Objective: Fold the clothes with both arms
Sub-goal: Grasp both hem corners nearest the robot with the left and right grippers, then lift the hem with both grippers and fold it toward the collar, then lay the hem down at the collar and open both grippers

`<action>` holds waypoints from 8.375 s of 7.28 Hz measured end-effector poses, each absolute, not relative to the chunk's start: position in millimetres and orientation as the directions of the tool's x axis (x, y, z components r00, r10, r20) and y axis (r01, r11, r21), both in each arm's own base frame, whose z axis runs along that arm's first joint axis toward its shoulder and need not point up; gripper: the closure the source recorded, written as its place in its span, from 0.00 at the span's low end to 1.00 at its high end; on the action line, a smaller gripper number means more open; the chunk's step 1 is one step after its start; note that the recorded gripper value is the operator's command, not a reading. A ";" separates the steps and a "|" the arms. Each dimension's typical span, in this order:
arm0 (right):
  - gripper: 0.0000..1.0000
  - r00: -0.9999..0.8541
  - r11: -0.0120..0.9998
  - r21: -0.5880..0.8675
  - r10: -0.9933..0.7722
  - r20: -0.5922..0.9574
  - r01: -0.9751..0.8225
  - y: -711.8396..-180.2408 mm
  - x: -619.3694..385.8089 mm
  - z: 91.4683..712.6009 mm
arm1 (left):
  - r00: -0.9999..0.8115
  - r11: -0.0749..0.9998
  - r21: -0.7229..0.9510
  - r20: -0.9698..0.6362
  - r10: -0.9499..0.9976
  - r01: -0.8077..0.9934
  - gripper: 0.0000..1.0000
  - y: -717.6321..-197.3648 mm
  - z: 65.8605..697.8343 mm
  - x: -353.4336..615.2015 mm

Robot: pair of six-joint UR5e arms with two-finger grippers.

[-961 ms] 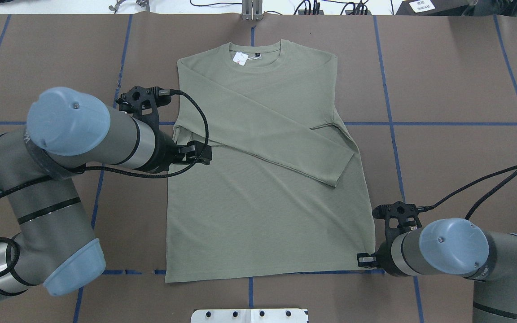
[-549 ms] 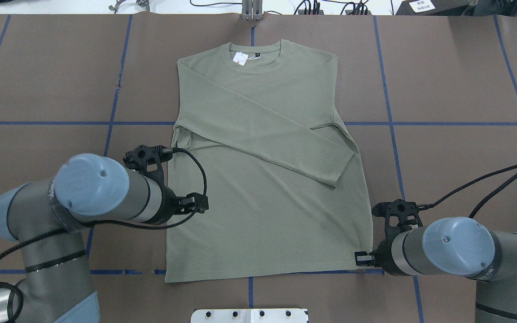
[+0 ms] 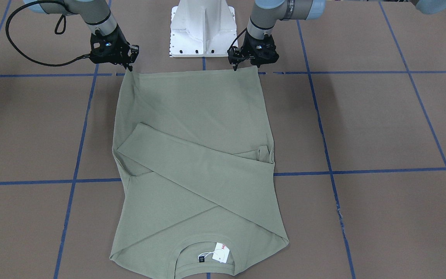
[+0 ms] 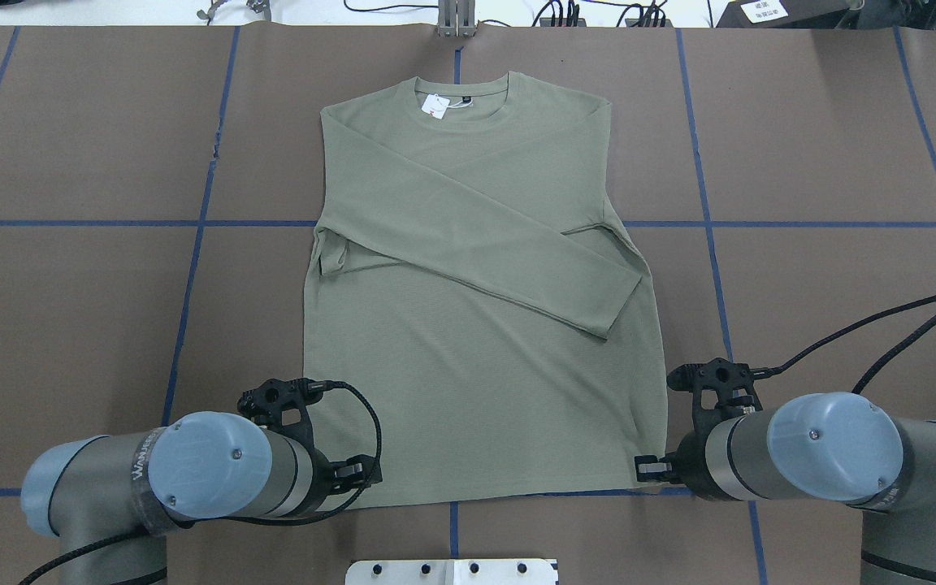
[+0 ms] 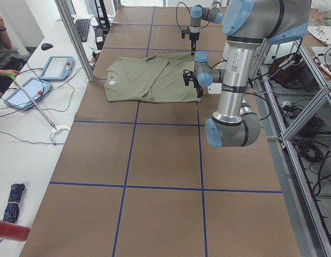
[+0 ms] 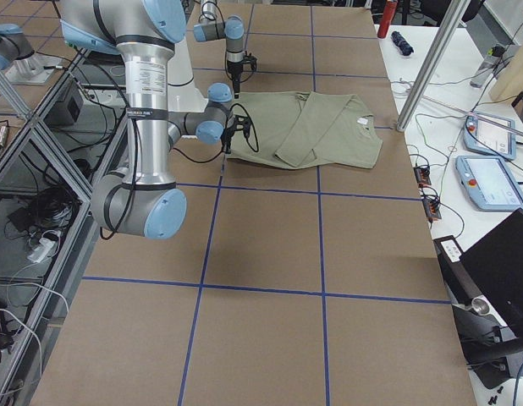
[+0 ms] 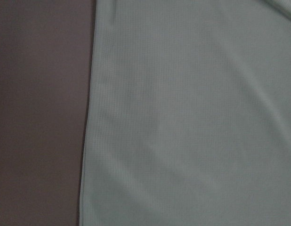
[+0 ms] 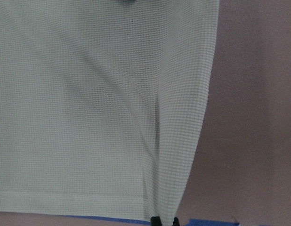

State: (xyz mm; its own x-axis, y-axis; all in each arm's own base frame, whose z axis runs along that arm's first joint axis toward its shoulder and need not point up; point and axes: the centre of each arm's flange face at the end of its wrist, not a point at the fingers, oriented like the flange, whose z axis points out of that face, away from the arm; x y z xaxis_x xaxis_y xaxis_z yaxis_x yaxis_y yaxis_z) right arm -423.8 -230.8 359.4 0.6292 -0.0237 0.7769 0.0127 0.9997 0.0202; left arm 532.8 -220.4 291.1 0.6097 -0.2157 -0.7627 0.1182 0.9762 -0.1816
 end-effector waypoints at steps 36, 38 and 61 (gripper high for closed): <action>1.00 0.447 0.990 -0.126 0.143 0.883 -0.067 -390.8 -331.6 294.0 | 0.698 0.985 0.061 -0.712 -0.072 0.164 1.00 -299.7 196.6 377.0; 1.00 0.442 0.983 -0.107 0.163 0.882 -0.149 -445.3 -336.8 282.5 | 0.687 0.974 0.089 -0.722 -0.081 0.209 1.00 -340.4 203.2 385.9; 1.00 0.595 0.920 -0.137 0.346 0.725 -0.368 -680.2 -421.3 302.4 | 0.672 0.900 0.213 -0.732 -0.111 0.381 1.00 -603.6 343.2 446.1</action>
